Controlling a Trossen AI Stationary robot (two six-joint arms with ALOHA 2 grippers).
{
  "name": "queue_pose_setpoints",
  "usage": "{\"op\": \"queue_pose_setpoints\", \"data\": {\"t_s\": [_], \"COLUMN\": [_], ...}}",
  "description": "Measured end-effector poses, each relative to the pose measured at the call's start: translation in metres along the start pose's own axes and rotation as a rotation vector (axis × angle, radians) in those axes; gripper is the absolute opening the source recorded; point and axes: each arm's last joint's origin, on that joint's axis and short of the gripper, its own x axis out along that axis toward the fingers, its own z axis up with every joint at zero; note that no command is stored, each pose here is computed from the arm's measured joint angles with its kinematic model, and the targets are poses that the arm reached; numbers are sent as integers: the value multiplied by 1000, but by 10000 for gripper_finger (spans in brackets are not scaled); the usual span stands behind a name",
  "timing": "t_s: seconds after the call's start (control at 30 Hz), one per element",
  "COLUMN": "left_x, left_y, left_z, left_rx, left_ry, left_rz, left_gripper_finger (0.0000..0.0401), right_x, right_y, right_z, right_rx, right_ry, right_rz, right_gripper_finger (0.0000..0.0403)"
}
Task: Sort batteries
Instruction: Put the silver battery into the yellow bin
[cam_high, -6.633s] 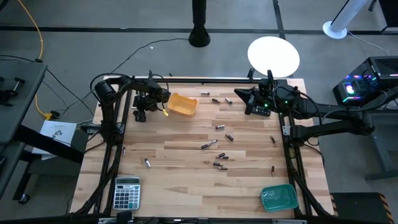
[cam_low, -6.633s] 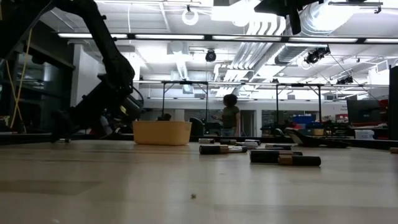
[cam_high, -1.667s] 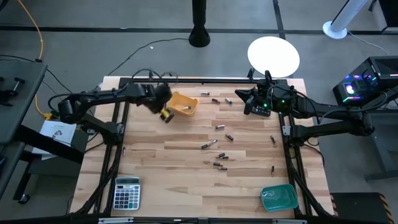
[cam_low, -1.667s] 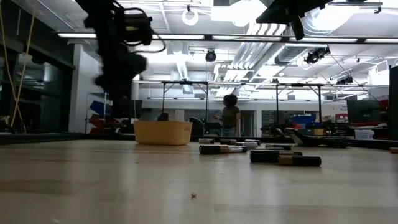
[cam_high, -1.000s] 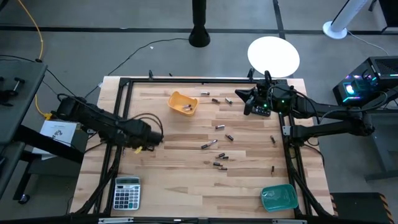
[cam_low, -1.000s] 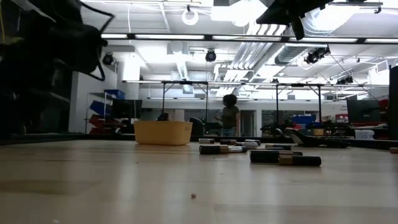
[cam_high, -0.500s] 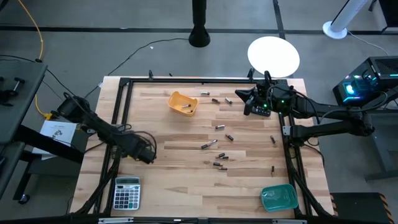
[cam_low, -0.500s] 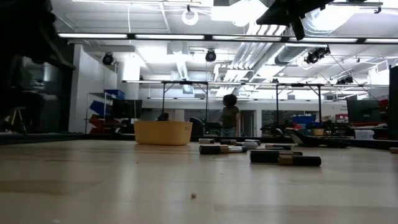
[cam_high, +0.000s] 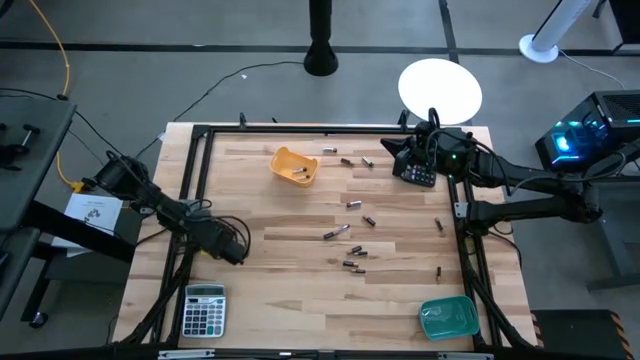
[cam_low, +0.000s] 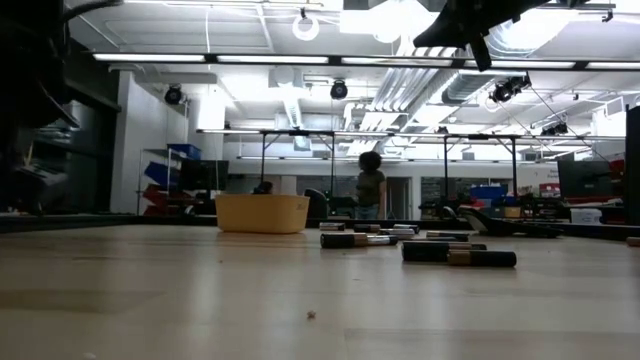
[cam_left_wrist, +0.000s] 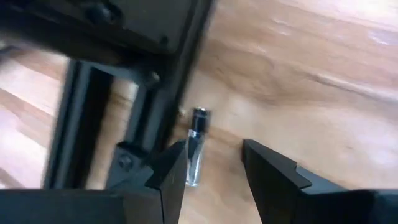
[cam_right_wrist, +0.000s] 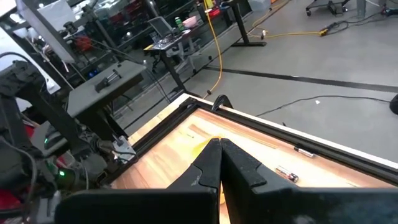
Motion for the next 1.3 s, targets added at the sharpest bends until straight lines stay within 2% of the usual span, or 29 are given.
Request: {"op": "queue_pose_setpoints", "data": {"t_s": [0.17, 0.5, 0.87, 1.2, 1.3], "left_x": [6, 4, 1, -32, -34], "left_y": [0, -9, -13, -39, -43], "left_z": [2, -1, -3, -20, -20], "left_rx": [-4, -37, -71, -68, -78], "left_ry": [-50, -86, -74, 26, 40], "left_rz": [65, 31, 9, -236, -270], "left_gripper_finger": [150, 149, 116, 108, 108], "right_x": [0, 0, 0, 0, 0], "right_y": [0, 0, 1, 1, 0], "right_z": [0, 0, 0, 0, 0], "right_rx": [11, 65, 94, 97, 111], "right_ry": [0, -2, 2, 2, 2], "right_rz": [0, 2, 4, 4, 4], "right_gripper_finger": [0, 0, 0, 0, 0]}}
